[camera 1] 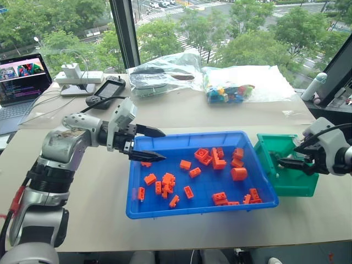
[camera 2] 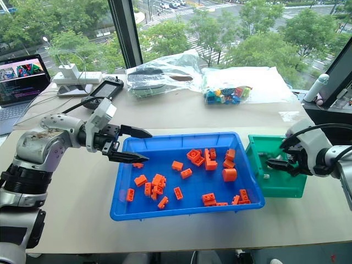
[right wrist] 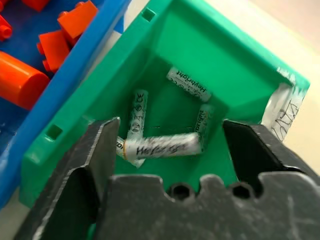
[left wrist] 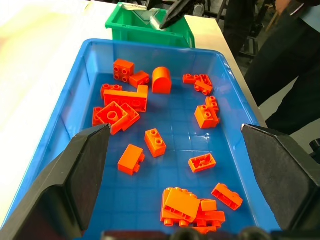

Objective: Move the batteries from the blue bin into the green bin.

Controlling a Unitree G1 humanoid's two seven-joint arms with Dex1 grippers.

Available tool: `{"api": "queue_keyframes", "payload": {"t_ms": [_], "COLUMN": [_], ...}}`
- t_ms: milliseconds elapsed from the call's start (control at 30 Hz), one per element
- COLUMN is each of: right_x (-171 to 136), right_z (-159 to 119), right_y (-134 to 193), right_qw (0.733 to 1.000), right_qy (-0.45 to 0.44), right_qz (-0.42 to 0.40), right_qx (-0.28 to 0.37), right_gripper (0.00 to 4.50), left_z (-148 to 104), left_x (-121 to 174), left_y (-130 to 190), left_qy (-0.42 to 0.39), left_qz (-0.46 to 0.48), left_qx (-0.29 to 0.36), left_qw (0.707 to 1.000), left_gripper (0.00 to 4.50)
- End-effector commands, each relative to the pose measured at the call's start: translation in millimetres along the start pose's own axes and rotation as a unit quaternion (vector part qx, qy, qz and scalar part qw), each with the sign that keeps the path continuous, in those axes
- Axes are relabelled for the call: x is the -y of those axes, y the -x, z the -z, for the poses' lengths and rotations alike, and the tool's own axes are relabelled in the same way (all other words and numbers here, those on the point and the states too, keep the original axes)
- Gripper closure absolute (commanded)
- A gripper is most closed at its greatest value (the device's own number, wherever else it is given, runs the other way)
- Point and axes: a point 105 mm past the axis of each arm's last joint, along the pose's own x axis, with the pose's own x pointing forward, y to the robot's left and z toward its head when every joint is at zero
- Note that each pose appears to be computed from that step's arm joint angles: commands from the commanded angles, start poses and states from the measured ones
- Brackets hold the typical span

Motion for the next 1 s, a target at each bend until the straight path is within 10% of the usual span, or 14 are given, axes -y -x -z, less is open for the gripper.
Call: {"api": "queue_keyframes", "payload": {"t_ms": [33, 467, 1000], "right_x": [10, 11, -1], "right_z": [-26, -60, -10], "right_y": [19, 59, 35], "right_qw": [0.998, 0.968, 0.956], "right_qy": [0.022, -0.064, -0.083], "right_qz": [0.029, 0.068, 0.079], "right_qx": [0.045, 0.233, 0.269], "right_gripper": [0.10, 0.10, 0.10], "left_z": [-11, -33, 50], "left_x": [3, -42, -48], "left_y": [1, 28, 71], "left_qy": [-0.016, -0.051, 0.045], "left_qz": [-0.011, -0.221, -0.403], "left_qx": [0.021, 0.069, 0.073], "left_qw": [1.000, 0.971, 0.911], "left_gripper": [0.00, 0.00, 0.00]}}
